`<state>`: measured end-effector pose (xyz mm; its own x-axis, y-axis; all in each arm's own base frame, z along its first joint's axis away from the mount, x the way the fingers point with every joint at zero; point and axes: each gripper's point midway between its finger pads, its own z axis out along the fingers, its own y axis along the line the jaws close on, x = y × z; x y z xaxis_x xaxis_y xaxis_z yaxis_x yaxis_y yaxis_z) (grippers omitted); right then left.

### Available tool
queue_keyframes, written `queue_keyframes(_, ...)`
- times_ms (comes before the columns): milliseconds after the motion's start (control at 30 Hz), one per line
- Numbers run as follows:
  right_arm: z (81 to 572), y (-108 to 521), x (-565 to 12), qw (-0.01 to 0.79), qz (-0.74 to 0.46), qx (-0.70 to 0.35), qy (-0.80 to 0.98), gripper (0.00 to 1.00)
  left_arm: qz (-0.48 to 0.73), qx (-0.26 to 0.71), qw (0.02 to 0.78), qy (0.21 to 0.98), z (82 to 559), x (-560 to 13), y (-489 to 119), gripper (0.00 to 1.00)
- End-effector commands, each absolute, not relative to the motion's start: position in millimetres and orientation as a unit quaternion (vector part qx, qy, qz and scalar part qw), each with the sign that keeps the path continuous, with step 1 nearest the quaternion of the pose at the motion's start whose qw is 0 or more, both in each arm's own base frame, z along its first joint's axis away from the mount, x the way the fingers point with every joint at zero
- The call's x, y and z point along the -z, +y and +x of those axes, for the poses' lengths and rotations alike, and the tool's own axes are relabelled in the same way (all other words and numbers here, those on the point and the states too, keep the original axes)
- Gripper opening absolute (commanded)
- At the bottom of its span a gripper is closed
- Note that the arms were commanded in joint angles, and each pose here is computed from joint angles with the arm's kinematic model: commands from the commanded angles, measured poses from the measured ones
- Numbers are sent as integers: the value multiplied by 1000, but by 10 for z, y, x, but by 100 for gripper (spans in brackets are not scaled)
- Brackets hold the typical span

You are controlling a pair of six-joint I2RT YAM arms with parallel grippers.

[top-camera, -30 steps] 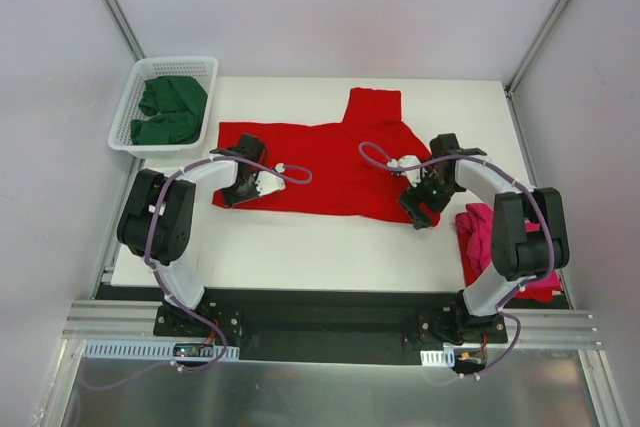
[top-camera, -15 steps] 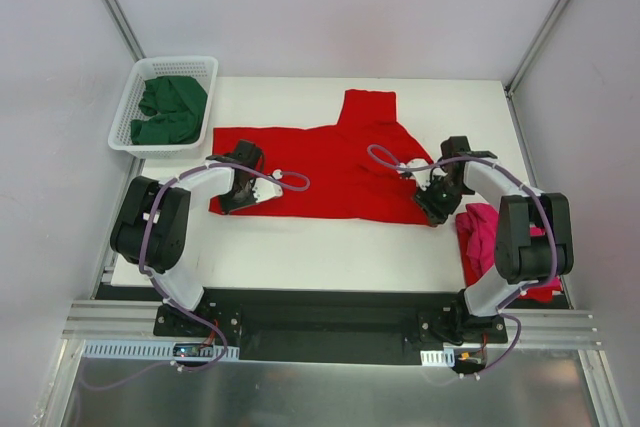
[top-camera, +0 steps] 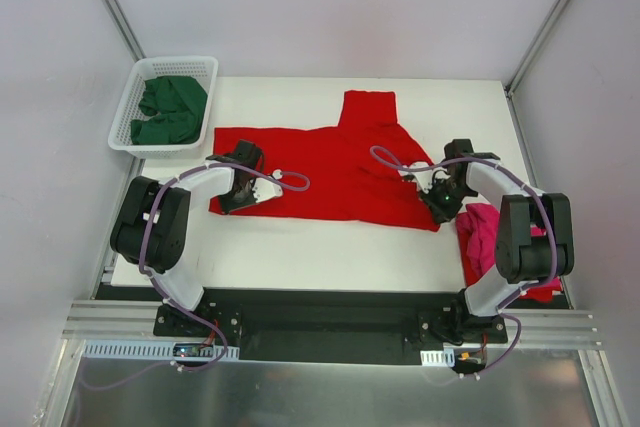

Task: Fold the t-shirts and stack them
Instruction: Fold the flattened tshirt in 1/3 of the way

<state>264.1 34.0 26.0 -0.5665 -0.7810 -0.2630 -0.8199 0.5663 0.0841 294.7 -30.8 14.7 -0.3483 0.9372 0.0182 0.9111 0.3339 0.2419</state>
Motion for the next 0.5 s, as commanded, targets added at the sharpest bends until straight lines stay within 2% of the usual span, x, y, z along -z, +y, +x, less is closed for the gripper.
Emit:
queue_keyframes(0, 2497, 345, -305, 78, -463, -119, 875, 1, 562, -75, 29, 823, 2685, -75, -273, 16)
queue_keyframes(467, 2386, 241, -396, 52, -475, -102, 872, 1, 564, 11, -80, 822, 1948, 58, -273, 17)
